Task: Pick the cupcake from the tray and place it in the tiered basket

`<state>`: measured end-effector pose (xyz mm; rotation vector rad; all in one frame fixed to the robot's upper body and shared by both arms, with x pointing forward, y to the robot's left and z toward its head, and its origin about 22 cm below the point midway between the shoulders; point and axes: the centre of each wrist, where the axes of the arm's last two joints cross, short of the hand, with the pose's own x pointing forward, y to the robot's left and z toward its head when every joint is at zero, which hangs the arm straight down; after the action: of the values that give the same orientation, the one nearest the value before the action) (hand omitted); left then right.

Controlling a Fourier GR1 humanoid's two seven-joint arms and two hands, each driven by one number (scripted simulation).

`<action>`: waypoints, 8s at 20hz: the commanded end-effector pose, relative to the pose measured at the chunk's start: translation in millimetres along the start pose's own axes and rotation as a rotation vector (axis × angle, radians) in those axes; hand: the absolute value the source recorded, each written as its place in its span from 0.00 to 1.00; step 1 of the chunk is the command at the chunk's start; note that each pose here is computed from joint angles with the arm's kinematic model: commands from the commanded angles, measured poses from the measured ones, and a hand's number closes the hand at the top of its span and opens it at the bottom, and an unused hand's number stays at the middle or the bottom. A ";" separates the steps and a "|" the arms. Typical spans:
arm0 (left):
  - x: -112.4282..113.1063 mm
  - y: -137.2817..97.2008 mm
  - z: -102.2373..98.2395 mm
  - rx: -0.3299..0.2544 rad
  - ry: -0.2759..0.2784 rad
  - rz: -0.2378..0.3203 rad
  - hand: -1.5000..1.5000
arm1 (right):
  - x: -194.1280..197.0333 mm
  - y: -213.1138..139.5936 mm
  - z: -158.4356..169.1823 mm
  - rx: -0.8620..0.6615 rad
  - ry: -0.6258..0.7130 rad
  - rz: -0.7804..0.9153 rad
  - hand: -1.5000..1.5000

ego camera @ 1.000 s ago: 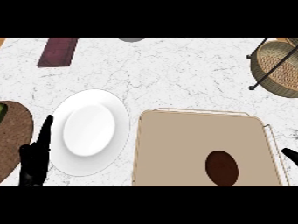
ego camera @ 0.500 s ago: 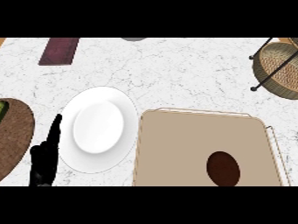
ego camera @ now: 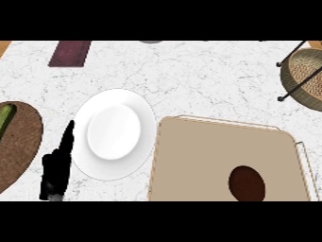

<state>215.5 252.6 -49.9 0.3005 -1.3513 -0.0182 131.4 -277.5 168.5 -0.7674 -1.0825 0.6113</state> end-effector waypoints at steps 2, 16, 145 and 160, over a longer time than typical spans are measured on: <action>-0.3 -7.3 -0.7 -0.030 0.046 0.001 0.50 | 26.7 11.7 18.3 -0.127 -0.013 0.128 0.00; 2.2 -10.7 4.2 -0.027 0.036 0.012 0.50 | 44.6 73.5 5.1 -0.013 0.129 0.354 0.00; 8.2 -14.4 -5.4 -0.067 0.010 0.006 0.50 | -59.0 -182.5 -270.6 -0.122 -0.236 -0.349 0.00; 7.0 -16.8 -9.3 -0.055 0.004 0.006 0.50 | -100.6 -252.5 -220.2 -0.582 -0.228 -0.735 0.00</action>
<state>226.3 238.9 -43.5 0.2426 -1.3675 -0.0496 336.0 -543.6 236.2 -0.6172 -1.6566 -0.1074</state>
